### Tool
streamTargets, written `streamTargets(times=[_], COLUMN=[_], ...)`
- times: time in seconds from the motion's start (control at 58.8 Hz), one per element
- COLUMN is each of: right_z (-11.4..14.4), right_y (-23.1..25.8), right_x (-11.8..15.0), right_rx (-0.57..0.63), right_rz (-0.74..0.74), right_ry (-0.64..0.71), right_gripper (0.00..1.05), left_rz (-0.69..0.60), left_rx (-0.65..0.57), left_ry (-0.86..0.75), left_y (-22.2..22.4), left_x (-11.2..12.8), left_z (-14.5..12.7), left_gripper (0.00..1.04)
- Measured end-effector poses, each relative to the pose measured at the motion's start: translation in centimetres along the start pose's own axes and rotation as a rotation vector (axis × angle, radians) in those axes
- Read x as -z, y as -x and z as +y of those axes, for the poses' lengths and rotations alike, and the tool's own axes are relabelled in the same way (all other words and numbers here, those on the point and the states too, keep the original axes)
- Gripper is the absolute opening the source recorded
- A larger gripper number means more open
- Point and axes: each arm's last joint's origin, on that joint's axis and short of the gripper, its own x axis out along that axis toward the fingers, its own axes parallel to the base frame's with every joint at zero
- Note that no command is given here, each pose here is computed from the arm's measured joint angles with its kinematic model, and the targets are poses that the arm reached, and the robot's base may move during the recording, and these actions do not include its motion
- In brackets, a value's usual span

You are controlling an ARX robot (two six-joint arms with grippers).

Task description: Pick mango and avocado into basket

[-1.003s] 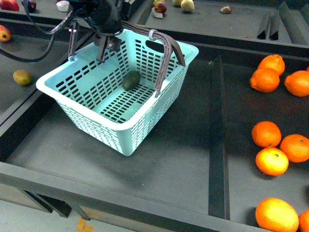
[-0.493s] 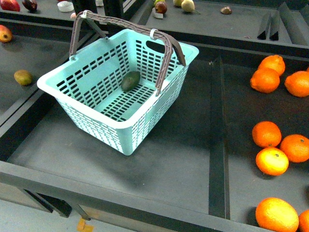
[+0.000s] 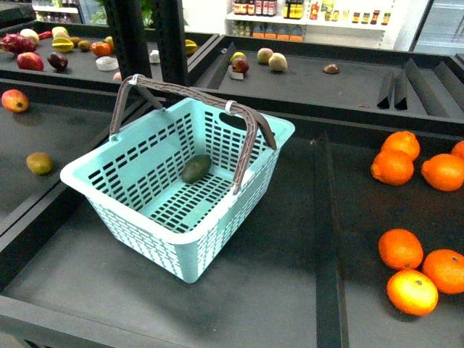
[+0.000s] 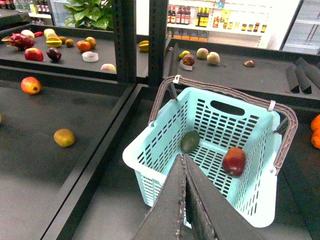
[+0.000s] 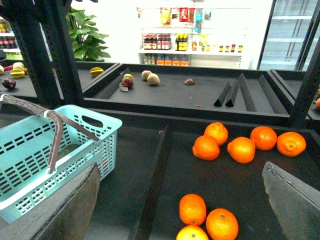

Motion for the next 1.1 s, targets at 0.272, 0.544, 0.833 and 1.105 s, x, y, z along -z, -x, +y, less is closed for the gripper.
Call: streamTargets(times=[0.272,0.544,0.833,1.105], right_z=[0.0,0.0,0.0,0.0], right_y=[0.0,0.0,0.0,0.0], right_x=[0.0,0.0,0.0,0.0], right_rx=[0.0,0.0,0.0,0.0], right_rz=[0.0,0.0,0.0,0.0], right_ry=[0.0,0.0,0.0,0.0], right_gripper=[0.97,0.97,0.97,0.97], left_rz=[-0.014,-0.038,-0.048,-0.049], left_rx=[0.0,0.0,0.001,0.0], left_ry=[-0.004,-0.007,-0.007,-0.007], left_y=[2.7,4.6,5.9,6.8], left_x=[-0.2,-1.0,-1.3,-1.3], left_z=[0.0,0.0,0.0,0.0], left_gripper=[0.03,0.03,0.03,0.03])
